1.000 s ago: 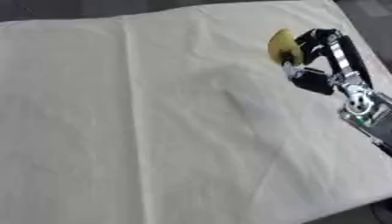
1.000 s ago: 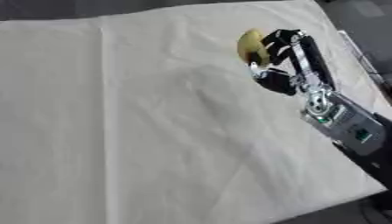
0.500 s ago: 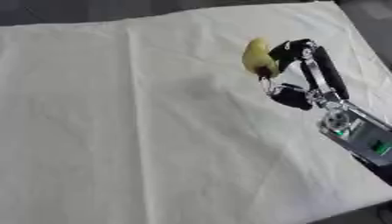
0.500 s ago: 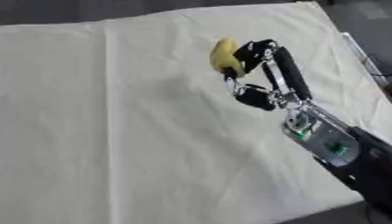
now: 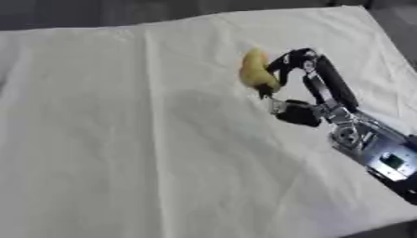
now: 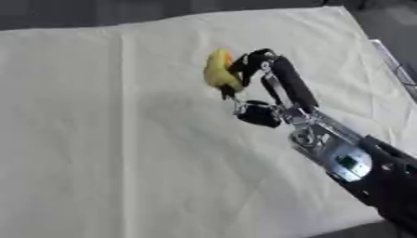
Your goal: Pick up the objects with one hand, pass them to the other hand, and then place them into the box on the other side of the table.
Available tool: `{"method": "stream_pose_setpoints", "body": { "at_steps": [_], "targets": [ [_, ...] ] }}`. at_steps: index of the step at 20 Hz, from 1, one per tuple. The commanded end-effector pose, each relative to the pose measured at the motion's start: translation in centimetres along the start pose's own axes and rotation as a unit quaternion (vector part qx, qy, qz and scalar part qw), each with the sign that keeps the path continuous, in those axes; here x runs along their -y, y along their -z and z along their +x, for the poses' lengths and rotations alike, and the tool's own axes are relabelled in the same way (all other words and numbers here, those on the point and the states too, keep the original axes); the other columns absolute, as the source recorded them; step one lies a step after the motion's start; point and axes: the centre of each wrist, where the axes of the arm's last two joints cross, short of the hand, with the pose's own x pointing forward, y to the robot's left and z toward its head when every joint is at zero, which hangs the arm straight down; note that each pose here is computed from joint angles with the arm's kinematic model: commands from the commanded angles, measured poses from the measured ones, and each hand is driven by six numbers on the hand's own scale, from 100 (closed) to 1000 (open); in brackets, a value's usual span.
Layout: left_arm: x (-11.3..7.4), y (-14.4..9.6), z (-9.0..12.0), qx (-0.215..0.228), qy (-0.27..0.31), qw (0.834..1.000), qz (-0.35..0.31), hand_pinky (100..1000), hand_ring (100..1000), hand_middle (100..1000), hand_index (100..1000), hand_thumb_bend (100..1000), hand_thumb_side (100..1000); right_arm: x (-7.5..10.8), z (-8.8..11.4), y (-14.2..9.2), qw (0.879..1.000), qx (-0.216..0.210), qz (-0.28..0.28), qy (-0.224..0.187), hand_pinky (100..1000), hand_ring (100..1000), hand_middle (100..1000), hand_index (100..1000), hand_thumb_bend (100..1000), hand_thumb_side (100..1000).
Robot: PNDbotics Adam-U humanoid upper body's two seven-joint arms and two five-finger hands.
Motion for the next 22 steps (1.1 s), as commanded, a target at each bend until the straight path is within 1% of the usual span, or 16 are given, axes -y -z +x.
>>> {"method": "stream_pose_setpoints", "body": {
  "at_steps": [1,3,4,5,6,7,8,11,15,18,22],
  "targets": [
    [-0.9,0.0,2.0,0.049,0.006,0.999,-0.017,774,781,703,806,344,411,0.4,0.6,0.9,0.999,0.033,0.013,-0.009,542,607,315,440,157,100],
    [-0.5,0.0,3.1,0.08,0.007,0.996,-0.045,778,793,725,824,374,393,0.3,0.9,1.3,0.999,0.046,0.022,-0.008,545,608,316,441,156,100],
    [-0.2,0.0,3.6,0.095,0.008,0.994,-0.06,778,793,725,824,374,393,0.2,1.0,1.4,0.998,0.052,0.026,-0.007,545,608,316,441,156,100],
    [0.0,-0.1,4.1,0.114,0.009,0.991,-0.074,782,799,733,835,414,370,0.1,1.2,1.6,0.998,0.057,0.03,-0.005,547,609,316,441,155,100],
    [0.3,-0.1,4.7,0.132,0.012,0.987,-0.089,782,799,733,835,414,370,0.0,1.3,1.7,0.997,0.063,0.034,-0.004,547,609,316,441,155,100],
    [0.4,-0.1,5.1,0.144,0.014,0.985,-0.098,785,804,738,841,450,371,0.0,1.4,1.8,0.997,0.066,0.037,-0.003,551,610,317,442,155,100],
    [0.9,-0.3,5.9,0.166,0.018,0.979,-0.115,786,805,739,841,459,371,-0.1,1.6,2.1,0.996,0.075,0.041,-0.001,551,610,316,442,167,100],
    [1.9,-0.7,8.2,0.209,0.032,0.966,-0.151,789,806,748,842,477,374,-0.3,2.0,2.6,0.994,0.092,0.053,0.004,557,610,318,443,153,100],
    [2.9,-1.7,11.2,0.249,0.049,0.951,-0.176,790,807,760,844,511,349,-0.5,2.4,3.0,0.992,0.106,0.069,0.003,561,611,319,445,151,100],
    [3.5,-2.7,13.3,0.277,0.06,0.94,-0.188,792,809,775,851,554,318,-0.6,2.6,3.3,0.99,0.117,0.076,0.002,566,612,319,445,151,100],
    [4.2,-3.9,15.4,0.315,0.078,0.926,-0.193,802,818,790,866,680,238,-0.8,3.0,3.7,0.987,0.135,0.083,0.001,576,613,321,447,151,100]
  ]
}}
